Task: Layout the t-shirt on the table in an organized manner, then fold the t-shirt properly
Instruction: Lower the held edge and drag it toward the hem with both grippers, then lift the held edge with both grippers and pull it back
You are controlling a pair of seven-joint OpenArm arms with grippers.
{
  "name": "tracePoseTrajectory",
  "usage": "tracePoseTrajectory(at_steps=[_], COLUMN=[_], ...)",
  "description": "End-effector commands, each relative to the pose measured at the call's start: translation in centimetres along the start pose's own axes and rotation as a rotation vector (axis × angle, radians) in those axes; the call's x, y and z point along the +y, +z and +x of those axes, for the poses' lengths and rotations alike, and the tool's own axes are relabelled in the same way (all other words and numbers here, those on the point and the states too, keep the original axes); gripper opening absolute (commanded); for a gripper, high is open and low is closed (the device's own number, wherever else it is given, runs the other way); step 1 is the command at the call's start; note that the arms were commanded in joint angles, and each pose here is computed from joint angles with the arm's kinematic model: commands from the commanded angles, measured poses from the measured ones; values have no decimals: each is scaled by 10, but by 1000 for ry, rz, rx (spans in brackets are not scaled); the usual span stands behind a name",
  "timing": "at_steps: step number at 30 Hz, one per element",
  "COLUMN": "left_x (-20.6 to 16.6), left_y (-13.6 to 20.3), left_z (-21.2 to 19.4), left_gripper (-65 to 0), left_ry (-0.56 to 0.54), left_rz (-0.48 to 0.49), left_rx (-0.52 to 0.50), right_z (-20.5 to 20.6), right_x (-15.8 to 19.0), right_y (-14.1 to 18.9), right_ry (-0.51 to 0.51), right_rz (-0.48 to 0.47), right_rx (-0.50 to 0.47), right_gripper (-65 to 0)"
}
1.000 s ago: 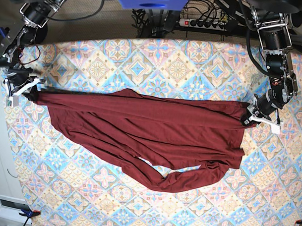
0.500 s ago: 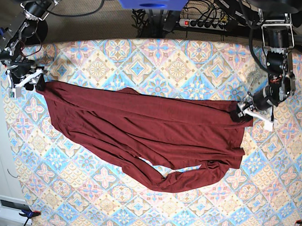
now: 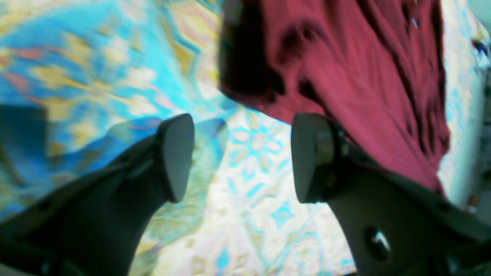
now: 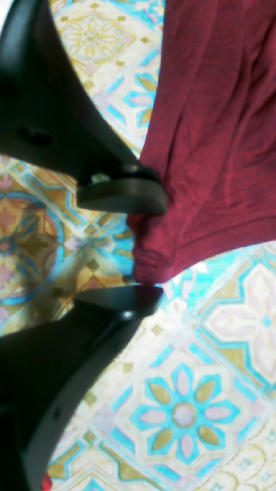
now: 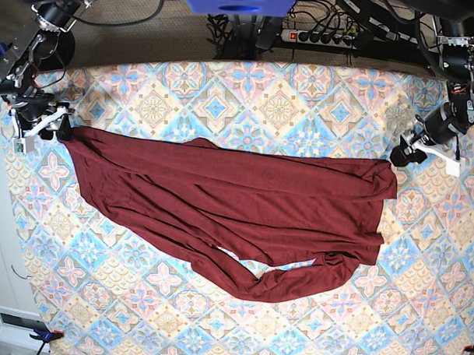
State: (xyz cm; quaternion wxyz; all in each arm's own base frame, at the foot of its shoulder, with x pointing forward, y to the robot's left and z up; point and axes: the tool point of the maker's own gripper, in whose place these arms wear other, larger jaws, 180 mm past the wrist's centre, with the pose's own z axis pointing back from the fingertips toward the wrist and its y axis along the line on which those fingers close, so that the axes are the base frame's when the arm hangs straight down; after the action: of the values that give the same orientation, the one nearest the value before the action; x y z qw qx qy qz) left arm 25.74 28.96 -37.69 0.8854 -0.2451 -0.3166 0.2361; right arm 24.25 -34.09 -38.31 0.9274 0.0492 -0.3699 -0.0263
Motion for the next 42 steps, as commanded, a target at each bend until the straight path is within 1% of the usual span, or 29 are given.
tracePoseTrajectory(at_steps=[1,5,7,11,15,17,19,27,28,30,34,36,40,42], left_x=[-8,-8,-5,-17,-19,-14,-17,-46,-47,-50,-54,-52,-49,-44], left_y=[2,-12,-21,-34,-52,-62,-72,-100,-103,-106,-107,-106,-101,-94], left_z=[10,2,-5,-9,-14,-19,-22,-26,-27,-25,-21,-19,-18,-18], left_gripper=[-254,-254,-254,-254,-258,-260,-261,-269,-294,-379,-650,-650,-650,-650], left_ry=[-7,53,102,150,181,207,234,251,263,273,271,270,281,295], left_rz=[-25,-35,-41,-81,-73,-58,-63,-98,-103,-112,-124,-121,-129,-138], left_rx=[-40,-40,-34,-43,-39,-27,-25,-14,-9,-9,-15,-17,-19,-5], right_z=[19,18,18,18,18,18,20,19,19,18,17,17,-2,-2], right_x=[-4,9,13,13,13,13,14,14,14,13,14,14,14,18], right_y=[5,-3,-5,-5,-5,-5,-4,-4,-3,-3,-3,-3,1,2], right_ry=[20,47,54,54,54,56,60,59,58,57,55,54,43,21], right_rz=[-4,32,42,42,42,41,41,43,42,41,42,43,48,72], right_rx=[-52,-36,-33,-33,-30,-31,-34,-33,-33,-33,-32,-30,5,-11], right_gripper=[-362,-362,-362,-362,-362,-362,-362,-362,-362,-362,-360,-361,-361,-361])
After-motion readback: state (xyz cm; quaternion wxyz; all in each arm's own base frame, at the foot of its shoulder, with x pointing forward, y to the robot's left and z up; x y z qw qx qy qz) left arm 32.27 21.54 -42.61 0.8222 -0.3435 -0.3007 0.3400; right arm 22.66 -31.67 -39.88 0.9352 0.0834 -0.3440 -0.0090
